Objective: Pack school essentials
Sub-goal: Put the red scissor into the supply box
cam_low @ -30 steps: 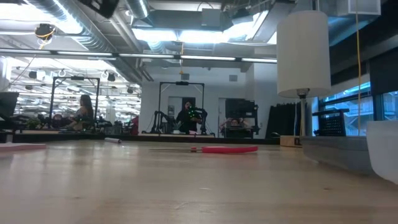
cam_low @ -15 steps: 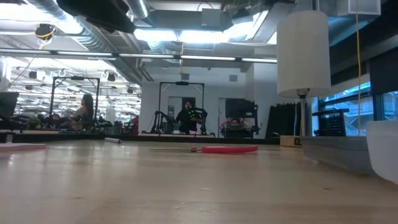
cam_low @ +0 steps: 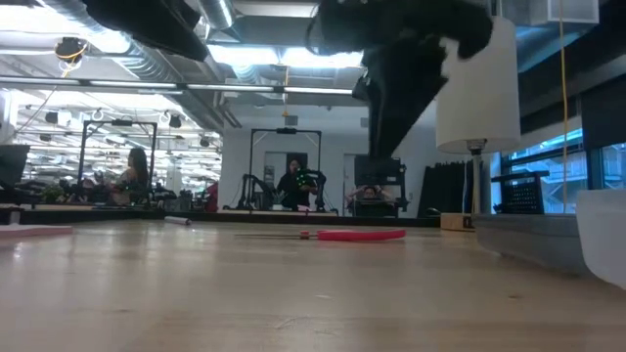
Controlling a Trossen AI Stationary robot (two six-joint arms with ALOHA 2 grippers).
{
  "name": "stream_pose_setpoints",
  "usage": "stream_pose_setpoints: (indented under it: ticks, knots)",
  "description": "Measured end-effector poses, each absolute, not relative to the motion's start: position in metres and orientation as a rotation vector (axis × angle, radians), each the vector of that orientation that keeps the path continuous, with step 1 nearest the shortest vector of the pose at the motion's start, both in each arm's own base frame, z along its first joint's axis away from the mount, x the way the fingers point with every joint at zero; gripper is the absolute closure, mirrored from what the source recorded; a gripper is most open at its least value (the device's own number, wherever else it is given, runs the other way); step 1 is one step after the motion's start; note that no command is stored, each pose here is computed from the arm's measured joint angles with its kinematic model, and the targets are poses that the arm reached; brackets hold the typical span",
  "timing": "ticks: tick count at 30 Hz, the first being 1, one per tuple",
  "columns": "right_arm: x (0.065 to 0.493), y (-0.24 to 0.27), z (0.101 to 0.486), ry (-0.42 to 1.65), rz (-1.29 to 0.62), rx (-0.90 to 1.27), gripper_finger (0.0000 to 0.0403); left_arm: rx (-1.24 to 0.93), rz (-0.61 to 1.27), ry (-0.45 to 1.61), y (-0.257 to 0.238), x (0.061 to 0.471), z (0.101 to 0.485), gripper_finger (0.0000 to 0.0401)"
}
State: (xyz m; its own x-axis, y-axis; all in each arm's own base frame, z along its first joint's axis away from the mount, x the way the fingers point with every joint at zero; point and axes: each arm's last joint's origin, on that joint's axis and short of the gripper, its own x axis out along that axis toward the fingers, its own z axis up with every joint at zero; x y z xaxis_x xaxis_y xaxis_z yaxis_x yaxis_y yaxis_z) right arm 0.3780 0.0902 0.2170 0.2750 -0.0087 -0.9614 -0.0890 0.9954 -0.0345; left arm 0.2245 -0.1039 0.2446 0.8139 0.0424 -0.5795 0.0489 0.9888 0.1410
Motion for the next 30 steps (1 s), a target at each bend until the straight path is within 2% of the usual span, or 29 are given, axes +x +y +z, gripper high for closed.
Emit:
stream_pose_setpoints:
  ticks: [16, 30]
  knots:
    - [0.385, 0.038, 0.206, 1.307, -0.058, 0.022, 0.0298, 0.193, 0.082, 0.709, -0.078, 0.223, 0.243, 0.0354]
    - [0.386, 0.03, 0.202, 1.323, -0.08, 0.035, 0.0298, 0.221, 0.08, 0.678, -0.065, 0.203, 0.262, 0.0354]
